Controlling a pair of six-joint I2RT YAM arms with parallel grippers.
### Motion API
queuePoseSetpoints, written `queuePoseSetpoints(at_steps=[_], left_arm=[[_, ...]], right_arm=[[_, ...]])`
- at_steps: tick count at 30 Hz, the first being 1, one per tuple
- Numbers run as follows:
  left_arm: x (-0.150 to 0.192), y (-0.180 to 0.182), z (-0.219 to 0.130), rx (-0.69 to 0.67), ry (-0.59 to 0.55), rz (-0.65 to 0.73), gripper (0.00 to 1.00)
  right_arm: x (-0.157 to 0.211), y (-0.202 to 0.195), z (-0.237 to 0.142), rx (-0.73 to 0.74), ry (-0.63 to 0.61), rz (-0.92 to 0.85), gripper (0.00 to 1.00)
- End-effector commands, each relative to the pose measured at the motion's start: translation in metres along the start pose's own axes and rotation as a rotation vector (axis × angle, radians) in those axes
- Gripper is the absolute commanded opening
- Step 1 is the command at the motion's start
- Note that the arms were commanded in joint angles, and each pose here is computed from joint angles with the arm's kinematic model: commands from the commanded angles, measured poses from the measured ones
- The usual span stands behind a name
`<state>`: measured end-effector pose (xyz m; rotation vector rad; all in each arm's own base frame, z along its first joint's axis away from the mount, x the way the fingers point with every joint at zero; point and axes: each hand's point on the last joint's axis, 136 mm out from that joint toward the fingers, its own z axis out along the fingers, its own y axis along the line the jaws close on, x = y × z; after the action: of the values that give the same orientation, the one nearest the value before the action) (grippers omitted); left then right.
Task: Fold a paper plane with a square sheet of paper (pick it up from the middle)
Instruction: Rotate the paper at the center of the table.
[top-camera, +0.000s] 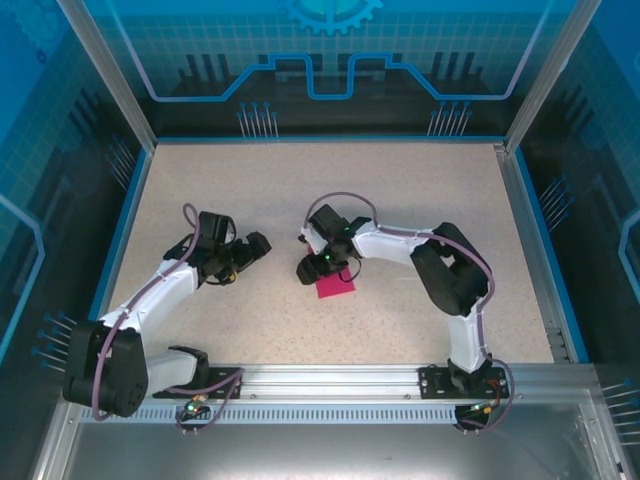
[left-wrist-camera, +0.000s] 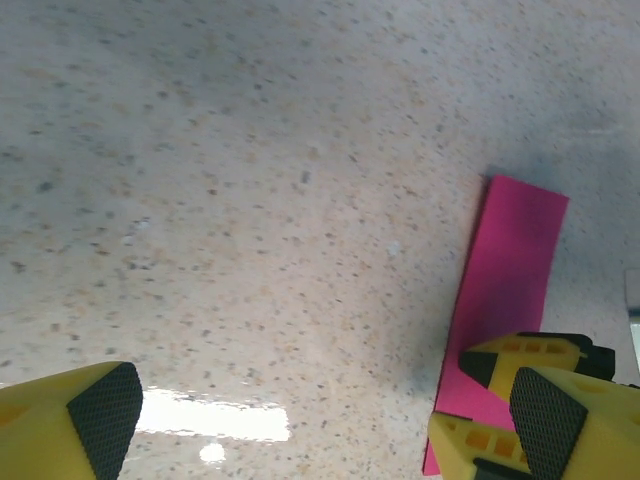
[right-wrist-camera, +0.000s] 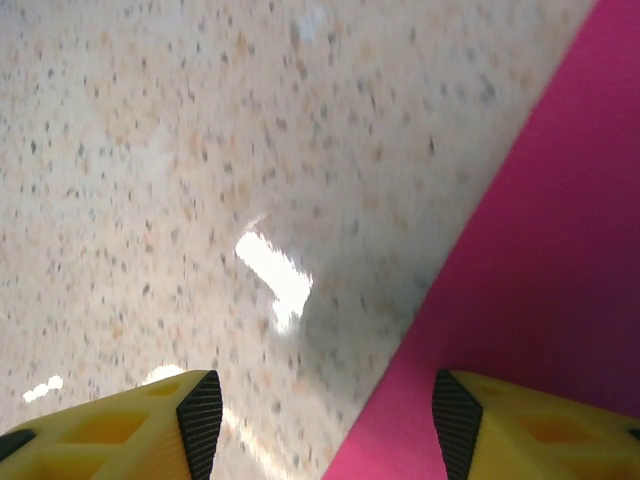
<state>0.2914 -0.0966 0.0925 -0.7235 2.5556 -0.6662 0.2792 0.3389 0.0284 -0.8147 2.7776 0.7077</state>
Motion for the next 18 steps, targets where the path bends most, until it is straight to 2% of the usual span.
queuePoseSetpoints(at_steps=[1,4,6,8,10,13,18], left_arm=[[0.011,-0.022,0.004,0.069,0.041,0.078,0.98],[0.021,-0.043,0.009,0.112,0.061,0.119,0.98],[0.029,-0.060,0.014,0.144,0.077,0.160,0.95],[0.036,-0.077,0.018,0.187,0.090,0.189,0.89],[0.040,-0.090,0.024,0.218,0.096,0.174,0.79],[0.050,-0.109,0.036,0.288,0.127,0.145,0.65],[0.061,-0.128,0.059,0.321,0.187,0.136,0.54]], right_arm=[[-0.011,0.010,-0.036,-0.069,-0.113,0.074,0.61],[-0.015,0.012,-0.065,-0.121,-0.272,0.193,0.64],[-0.006,-0.005,-0.082,-0.041,-0.326,0.277,0.68],[0.011,-0.026,-0.091,0.037,-0.340,0.347,0.70],[0.029,-0.042,-0.093,0.065,-0.330,0.408,0.71],[0.048,-0.056,-0.092,0.042,-0.305,0.485,0.71],[0.062,-0.064,-0.085,-0.009,-0.281,0.566,0.68]])
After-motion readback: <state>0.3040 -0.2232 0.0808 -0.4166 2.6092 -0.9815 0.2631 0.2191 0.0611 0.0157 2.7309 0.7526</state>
